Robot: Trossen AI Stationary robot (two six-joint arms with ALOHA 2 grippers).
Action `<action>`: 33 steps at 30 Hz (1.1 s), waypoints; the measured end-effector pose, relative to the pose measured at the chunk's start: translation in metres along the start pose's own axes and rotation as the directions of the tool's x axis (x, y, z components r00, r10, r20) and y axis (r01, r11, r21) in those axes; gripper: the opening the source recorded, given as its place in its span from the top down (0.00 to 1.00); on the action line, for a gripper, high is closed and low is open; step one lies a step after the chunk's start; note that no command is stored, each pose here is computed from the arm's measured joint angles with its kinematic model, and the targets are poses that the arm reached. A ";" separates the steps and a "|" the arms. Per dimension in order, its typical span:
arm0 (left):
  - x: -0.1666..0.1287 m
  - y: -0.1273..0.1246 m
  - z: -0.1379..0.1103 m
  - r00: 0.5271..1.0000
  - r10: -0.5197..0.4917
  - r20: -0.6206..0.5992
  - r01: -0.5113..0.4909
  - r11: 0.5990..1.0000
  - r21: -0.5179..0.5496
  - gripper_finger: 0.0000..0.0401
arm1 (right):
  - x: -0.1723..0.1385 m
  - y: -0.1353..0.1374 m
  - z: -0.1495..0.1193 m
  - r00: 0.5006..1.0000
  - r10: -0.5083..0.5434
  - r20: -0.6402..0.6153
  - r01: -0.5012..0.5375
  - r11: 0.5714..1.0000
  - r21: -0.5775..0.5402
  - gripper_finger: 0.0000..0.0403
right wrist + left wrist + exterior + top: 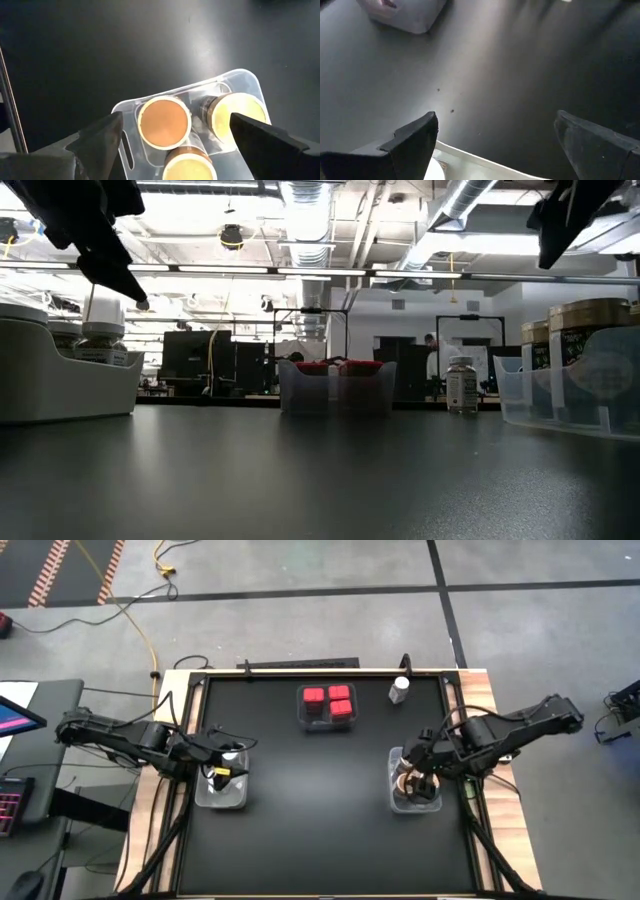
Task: Sort spices by type
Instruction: Put the white seasoning bottle into the white bin
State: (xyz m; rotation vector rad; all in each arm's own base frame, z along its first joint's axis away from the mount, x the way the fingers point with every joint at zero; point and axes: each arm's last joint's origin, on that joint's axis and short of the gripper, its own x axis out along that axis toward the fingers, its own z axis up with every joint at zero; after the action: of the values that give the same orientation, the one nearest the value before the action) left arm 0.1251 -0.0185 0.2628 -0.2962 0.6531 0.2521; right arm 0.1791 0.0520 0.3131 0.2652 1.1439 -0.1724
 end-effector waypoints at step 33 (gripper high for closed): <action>0.000 0.004 0.002 0.992 0.108 0.061 -0.107 0.994 -0.025 0.04 | -0.045 -0.158 0.114 0.907 -0.350 0.233 0.349 0.936 0.044 0.03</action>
State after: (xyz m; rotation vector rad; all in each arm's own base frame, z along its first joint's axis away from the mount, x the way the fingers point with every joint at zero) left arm 0.1252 -0.0144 0.2639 -0.2734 0.6054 0.3705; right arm 0.2175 -0.1329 0.3791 0.0345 0.9437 -0.5101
